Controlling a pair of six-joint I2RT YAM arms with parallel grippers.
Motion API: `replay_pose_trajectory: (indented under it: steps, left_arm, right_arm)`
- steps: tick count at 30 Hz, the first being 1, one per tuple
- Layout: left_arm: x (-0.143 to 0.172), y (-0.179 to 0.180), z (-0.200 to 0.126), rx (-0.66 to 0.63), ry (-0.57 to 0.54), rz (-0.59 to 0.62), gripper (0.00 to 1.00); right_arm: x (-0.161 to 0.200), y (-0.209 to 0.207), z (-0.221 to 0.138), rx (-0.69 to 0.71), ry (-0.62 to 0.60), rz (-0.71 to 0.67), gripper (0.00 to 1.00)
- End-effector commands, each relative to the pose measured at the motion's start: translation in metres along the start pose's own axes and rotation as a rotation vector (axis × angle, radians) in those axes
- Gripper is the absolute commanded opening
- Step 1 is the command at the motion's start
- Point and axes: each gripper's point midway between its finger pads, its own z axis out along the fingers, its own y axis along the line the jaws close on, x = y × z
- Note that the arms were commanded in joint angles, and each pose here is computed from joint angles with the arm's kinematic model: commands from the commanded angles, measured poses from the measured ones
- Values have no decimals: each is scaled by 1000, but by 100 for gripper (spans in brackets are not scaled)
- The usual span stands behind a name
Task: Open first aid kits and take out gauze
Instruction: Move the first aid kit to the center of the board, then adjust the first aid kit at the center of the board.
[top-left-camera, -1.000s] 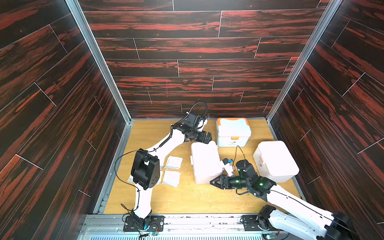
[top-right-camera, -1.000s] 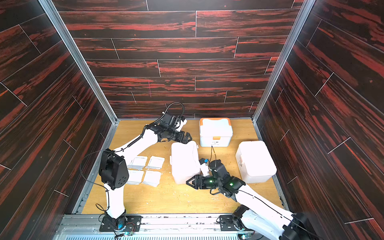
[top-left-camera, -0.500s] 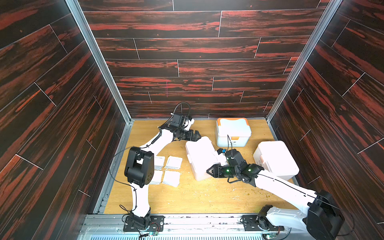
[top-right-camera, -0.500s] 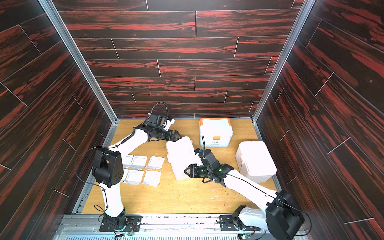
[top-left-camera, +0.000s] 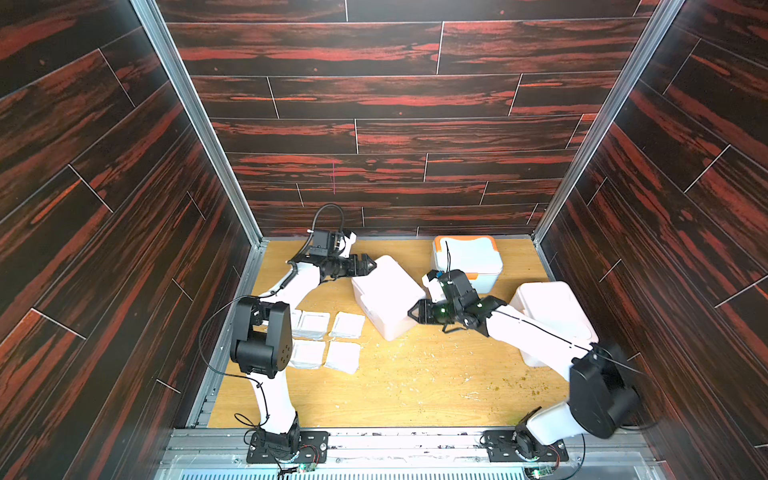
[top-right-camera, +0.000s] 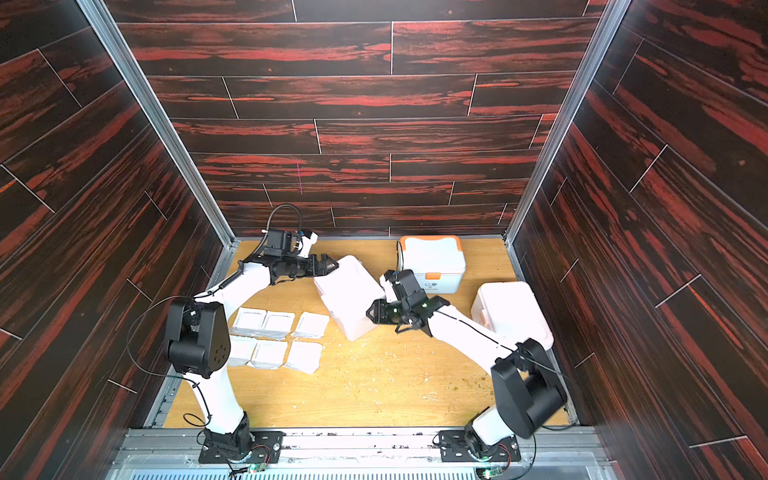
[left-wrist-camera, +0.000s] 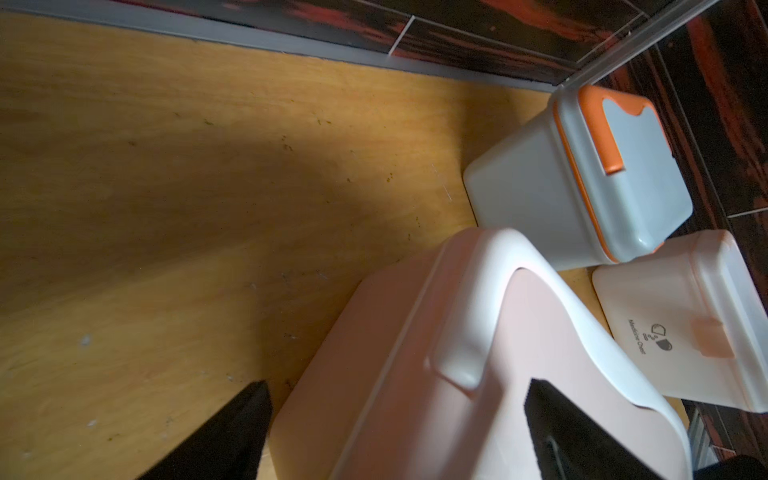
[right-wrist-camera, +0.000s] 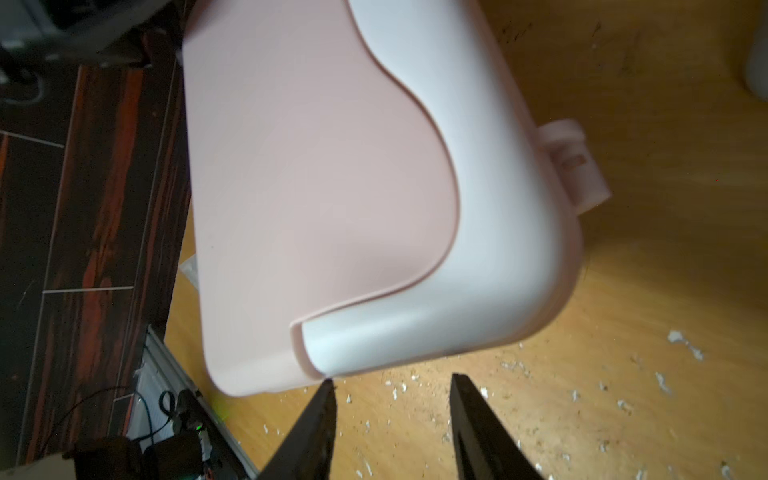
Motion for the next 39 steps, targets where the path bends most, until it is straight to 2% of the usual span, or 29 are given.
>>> replay_pose_trajectory:
  steps: [1, 11, 15, 18, 21, 26, 30, 35, 39]
  left_arm:
    - [-7, 5, -8, 17, -39, -34, 99]
    - [-21, 51, -56, -102, -222, -169, 100]
    - [-22, 57, -77, -136, -264, -178, 100]
    - [-22, 63, -85, -172, -264, -171, 100]
    - [-30, 60, -82, -141, -270, -151, 100]
    - [-39, 53, -60, -40, -209, -133, 100]
    - [-38, 36, -50, 35, -190, -118, 100]
    - [-24, 25, -47, 50, -171, -117, 100]
    - [-9, 17, -59, 39, -181, -114, 100]
  right_arm:
    - [-21, -3, 12, 4, -15, -4, 48]
    - [-90, 6, 33, -82, -49, 36, 48]
    - [-88, 11, 13, -100, -78, 20, 53]
    - [-76, 27, -3, -191, -79, 18, 61]
    - [-59, 44, -8, -287, -47, 30, 68]
    - [-41, 57, 2, -361, 2, 64, 76]
    - [-46, 55, 19, -361, 26, 92, 75]
    - [-62, 50, 37, -317, 34, 87, 69]
    - [-77, 44, 48, -279, 35, 78, 67]
